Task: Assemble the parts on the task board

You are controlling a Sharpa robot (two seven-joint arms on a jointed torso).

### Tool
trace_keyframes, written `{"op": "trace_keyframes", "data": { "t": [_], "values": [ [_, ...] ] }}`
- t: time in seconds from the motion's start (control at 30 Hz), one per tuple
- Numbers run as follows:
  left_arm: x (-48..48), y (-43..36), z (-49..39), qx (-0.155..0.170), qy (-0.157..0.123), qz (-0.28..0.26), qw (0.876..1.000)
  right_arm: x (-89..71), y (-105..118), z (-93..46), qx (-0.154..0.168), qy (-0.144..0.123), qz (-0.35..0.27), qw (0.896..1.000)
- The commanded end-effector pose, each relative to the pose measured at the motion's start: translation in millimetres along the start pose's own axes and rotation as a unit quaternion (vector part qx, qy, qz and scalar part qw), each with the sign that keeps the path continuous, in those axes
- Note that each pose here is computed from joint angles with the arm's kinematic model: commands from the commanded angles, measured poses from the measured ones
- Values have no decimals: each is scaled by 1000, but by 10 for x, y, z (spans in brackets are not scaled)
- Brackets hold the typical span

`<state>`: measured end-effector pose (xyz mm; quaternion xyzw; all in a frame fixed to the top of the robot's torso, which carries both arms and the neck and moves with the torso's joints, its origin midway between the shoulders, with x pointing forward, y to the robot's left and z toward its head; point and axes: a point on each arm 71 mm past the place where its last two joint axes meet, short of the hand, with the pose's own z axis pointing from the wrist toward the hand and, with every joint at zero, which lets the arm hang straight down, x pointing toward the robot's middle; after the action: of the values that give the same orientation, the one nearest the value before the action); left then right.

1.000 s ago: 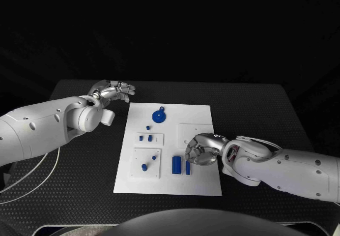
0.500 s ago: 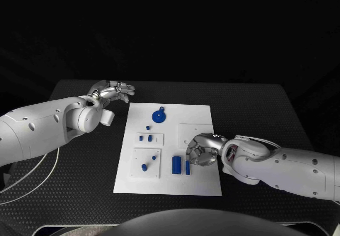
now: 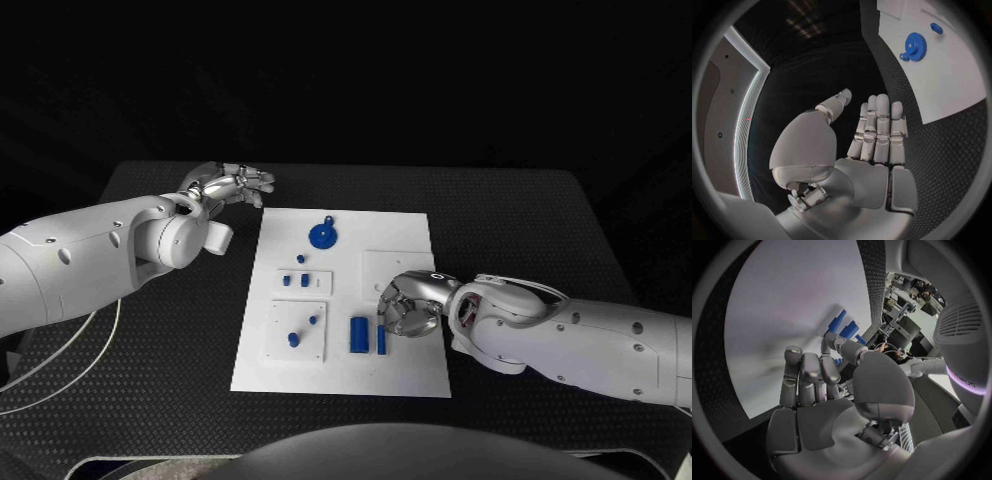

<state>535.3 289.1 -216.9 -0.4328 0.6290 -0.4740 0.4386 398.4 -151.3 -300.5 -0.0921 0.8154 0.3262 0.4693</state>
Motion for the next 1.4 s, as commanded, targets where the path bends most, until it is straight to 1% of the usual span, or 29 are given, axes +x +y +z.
{"op": "trace_keyframes", "data": {
  "t": [0.03,0.37,0.57,0.7,1.07,1.27,1.4],
  "values": [
    [24,-12,2,4,9,-1,1000,69,37,-1,-7,14,-6,1000],
    [20,-12,2,3,8,0,1000,71,55,-6,-11,14,-1,1000],
    [18,-11,1,3,8,0,1000,79,57,-5,-10,19,4,1000],
    [20,-10,-2,2,10,1,1000,79,46,-6,-3,19,-4,1000],
    [19,-10,-4,2,10,2,1000,88,61,2,-4,24,-17,1000],
    [22,-10,-3,2,10,1,1000,85,65,9,-10,22,-50,998],
    [21,-10,-2,2,10,1,1000,97,74,9,-20,29,-83,996]
  ]
}}
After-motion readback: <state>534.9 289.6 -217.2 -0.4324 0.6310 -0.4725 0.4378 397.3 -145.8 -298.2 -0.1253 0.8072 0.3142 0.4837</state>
